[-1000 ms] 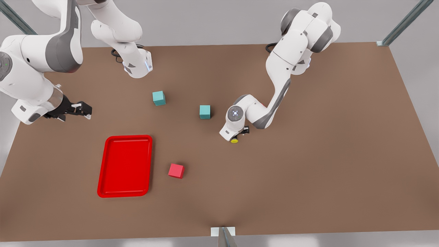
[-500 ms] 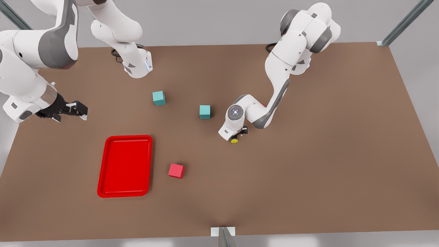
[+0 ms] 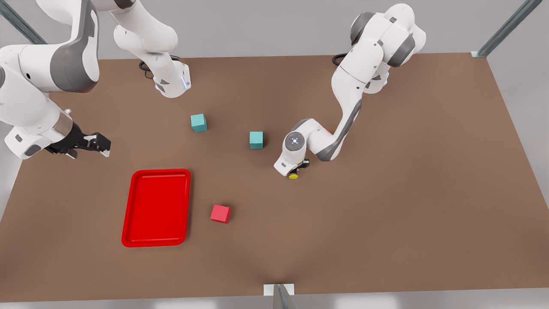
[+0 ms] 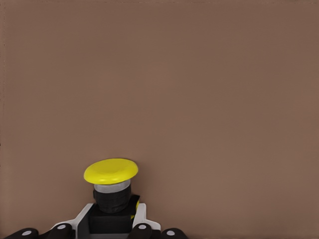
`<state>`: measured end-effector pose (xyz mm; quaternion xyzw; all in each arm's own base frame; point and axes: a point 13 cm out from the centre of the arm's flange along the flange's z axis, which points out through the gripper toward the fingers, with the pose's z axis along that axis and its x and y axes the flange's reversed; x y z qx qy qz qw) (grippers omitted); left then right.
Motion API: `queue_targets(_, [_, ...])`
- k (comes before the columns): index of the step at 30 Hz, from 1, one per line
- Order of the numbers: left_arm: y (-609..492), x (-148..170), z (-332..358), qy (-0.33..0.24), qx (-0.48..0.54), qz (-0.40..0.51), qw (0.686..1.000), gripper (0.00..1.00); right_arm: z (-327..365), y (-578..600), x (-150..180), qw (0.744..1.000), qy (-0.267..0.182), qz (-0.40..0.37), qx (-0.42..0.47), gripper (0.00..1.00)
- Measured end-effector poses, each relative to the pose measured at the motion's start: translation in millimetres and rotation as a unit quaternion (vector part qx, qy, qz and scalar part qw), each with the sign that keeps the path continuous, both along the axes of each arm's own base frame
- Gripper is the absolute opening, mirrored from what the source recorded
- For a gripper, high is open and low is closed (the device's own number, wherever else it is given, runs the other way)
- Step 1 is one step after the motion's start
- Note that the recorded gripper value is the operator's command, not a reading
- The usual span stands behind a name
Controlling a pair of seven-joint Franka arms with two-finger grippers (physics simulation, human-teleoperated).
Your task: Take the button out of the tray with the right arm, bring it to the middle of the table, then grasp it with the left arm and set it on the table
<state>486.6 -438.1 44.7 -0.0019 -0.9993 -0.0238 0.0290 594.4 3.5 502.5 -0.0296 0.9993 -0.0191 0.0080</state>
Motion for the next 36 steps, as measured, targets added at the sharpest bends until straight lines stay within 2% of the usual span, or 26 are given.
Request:
queue_targets(6, [13,21,42,-0.007,0.007,0.021,1.0,0.39,0,9,3,1.0,-0.006,0.0,0.002,1.0])
queue_targets(12, [74,114,125,-0.046,-0.01,0.121,0.992,0.4,1,19,5,1.0,-0.011,-0.002,0.002,1.0])
queue_targets(16, [88,136,140,-0.074,0.011,0.159,0.984,0.4,1,20,6,1.0,-0.012,-0.007,0.003,1.0])
queue_targets(20, [99,155,141,-0.129,0.058,0.188,0.972,0.4,1,19,6,1.0,-0.013,-0.012,0.003,1.0])
queue_targets(25, [97,171,103,-0.246,0.178,0.235,0.923,0.39,1,20,6,1.0,-0.013,-0.016,0.003,1.0])
queue_targets(29, [118,190,84,-0.306,0.217,0.313,0.873,0.39,-1,20,6,1.0,-0.012,-0.019,0.003,1.0])
queue_targets(36, [117,161,32,-0.356,0.252,0.39,0.811,0.39,-4,19,8,1.0,-0.01,-0.023,0.004,1.0])
